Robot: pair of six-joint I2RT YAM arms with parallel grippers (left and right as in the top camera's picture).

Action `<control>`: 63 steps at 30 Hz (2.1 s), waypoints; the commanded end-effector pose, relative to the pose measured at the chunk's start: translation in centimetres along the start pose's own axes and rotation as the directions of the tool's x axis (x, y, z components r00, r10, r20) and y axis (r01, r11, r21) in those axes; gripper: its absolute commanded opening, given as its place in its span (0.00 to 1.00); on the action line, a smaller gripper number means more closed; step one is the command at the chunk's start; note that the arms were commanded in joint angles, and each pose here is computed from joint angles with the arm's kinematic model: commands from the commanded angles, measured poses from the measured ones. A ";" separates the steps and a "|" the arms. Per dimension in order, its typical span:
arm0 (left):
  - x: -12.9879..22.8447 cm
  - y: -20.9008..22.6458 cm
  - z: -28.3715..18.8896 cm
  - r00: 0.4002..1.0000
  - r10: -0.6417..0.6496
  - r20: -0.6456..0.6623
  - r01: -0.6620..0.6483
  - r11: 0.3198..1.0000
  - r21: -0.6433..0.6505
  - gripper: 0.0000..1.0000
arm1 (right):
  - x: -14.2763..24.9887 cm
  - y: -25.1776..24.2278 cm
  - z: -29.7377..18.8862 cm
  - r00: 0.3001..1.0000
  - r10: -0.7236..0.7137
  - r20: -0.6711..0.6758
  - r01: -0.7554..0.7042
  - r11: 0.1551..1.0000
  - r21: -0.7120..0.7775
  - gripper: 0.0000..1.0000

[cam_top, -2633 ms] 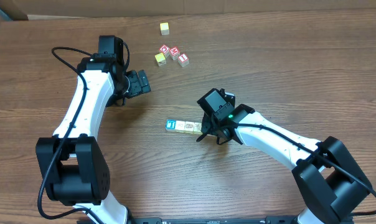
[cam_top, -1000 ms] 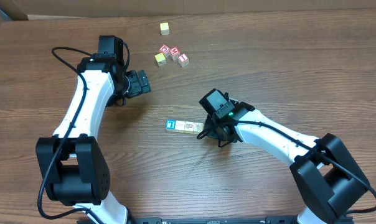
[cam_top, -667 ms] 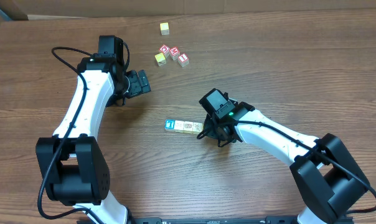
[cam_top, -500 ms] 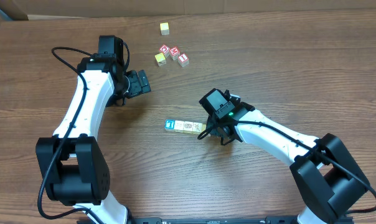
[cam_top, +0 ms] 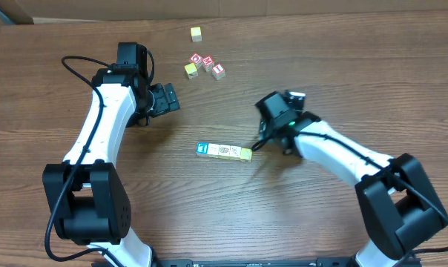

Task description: Flip 5 blocks

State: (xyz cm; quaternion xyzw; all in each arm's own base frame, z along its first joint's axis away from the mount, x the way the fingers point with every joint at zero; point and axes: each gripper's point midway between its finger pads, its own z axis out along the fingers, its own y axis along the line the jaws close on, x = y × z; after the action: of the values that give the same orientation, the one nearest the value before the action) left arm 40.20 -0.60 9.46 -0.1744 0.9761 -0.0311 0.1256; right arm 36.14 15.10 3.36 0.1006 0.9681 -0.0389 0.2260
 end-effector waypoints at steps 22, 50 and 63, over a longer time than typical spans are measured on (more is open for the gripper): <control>-0.3 -0.1 0.0 1.000 -0.008 0.003 0.007 1.000 0.005 1.00 | -1.4 -2.0 0.6 1.000 0.026 0.018 -0.027 0.999 0.039 1.00; -0.3 -0.1 0.0 1.000 -0.008 0.003 0.007 1.000 0.005 1.00 | -1.4 -2.0 0.6 1.000 0.026 0.018 -0.027 0.999 0.039 1.00; -6.4 0.5 -0.9 0.964 0.013 0.266 0.005 0.998 -0.066 1.00 | -1.1 0.9 0.5 0.998 0.047 -0.030 -0.051 0.992 -0.114 1.00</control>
State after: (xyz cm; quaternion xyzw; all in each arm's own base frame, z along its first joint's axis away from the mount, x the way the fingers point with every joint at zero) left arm 45.26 1.47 11.52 -0.1833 0.9523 0.0079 0.2437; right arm 37.70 14.36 3.61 0.1178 0.9645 -0.0149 0.2357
